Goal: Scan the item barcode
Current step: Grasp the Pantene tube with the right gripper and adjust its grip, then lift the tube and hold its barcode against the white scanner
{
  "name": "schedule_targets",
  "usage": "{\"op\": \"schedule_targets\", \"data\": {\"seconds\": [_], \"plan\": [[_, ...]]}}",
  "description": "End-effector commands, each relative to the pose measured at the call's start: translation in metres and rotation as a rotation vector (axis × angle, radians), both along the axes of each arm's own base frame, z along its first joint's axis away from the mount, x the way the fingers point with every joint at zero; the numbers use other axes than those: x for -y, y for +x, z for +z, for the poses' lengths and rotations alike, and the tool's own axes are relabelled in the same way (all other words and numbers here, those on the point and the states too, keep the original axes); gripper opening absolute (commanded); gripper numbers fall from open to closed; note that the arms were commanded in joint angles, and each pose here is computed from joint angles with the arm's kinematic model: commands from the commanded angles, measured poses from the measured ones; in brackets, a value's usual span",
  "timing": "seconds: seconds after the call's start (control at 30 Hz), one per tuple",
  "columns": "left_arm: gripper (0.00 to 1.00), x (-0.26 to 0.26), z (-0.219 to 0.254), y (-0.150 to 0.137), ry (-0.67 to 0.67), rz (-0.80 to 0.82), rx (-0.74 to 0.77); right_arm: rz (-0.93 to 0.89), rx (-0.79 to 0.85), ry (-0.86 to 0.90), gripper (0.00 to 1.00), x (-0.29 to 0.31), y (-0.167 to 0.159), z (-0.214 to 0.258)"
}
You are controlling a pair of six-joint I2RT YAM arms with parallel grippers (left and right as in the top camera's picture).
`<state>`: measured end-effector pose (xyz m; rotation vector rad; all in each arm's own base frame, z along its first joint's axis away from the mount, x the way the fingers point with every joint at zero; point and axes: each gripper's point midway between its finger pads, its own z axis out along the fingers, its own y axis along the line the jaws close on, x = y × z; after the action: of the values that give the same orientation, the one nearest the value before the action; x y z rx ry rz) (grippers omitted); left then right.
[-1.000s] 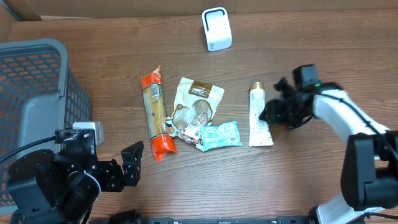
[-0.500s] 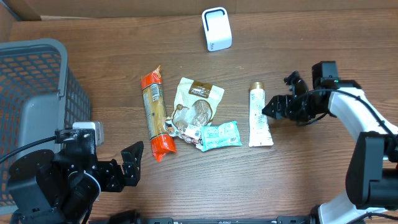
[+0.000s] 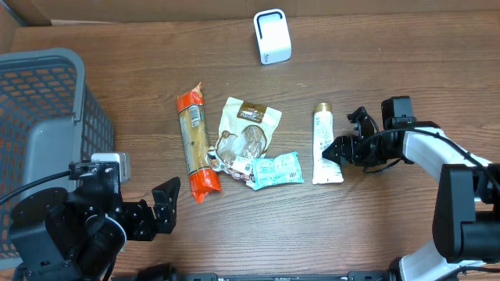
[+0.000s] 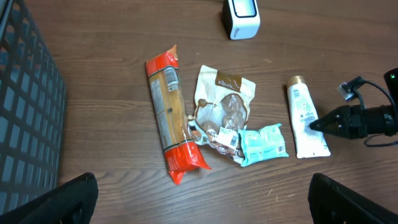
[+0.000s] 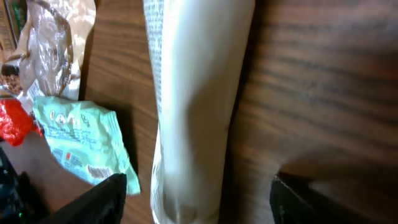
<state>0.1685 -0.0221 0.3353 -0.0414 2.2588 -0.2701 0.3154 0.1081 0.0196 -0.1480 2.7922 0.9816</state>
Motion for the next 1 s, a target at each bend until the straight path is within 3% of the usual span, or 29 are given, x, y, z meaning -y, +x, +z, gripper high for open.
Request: {"op": "schedule_targets", "data": {"seconds": [0.0,0.17,0.37,0.47,0.7,0.97], "plan": [[1.00,-0.002,0.004,0.000,0.019,-0.001,0.016,-0.040,-0.045,0.031,0.73,-0.004,-0.005,-0.006],[1.00,-0.002,0.004,0.000,0.019,-0.001,0.016,-0.003,-0.036,0.029,0.73,-0.016,-0.010,-0.011],[1.00,-0.002,0.004,0.000,0.019,-0.001,0.016,-0.049,-0.050,-0.124,0.65,-0.017,-0.007,-0.026],[0.99,-0.002,0.004,0.000,0.019,-0.001,0.016,-0.061,-0.048,-0.131,0.54,-0.018,-0.005,-0.026],[1.00,-0.002,0.004,0.000,0.019,-0.001,0.016,-0.054,-0.066,-0.093,0.06,-0.023,-0.008,-0.023],[0.99,-0.002,0.004,0.000,0.019,-0.001,0.016,0.021,-0.071,0.182,0.04,-0.061,-0.002,0.025]]}}
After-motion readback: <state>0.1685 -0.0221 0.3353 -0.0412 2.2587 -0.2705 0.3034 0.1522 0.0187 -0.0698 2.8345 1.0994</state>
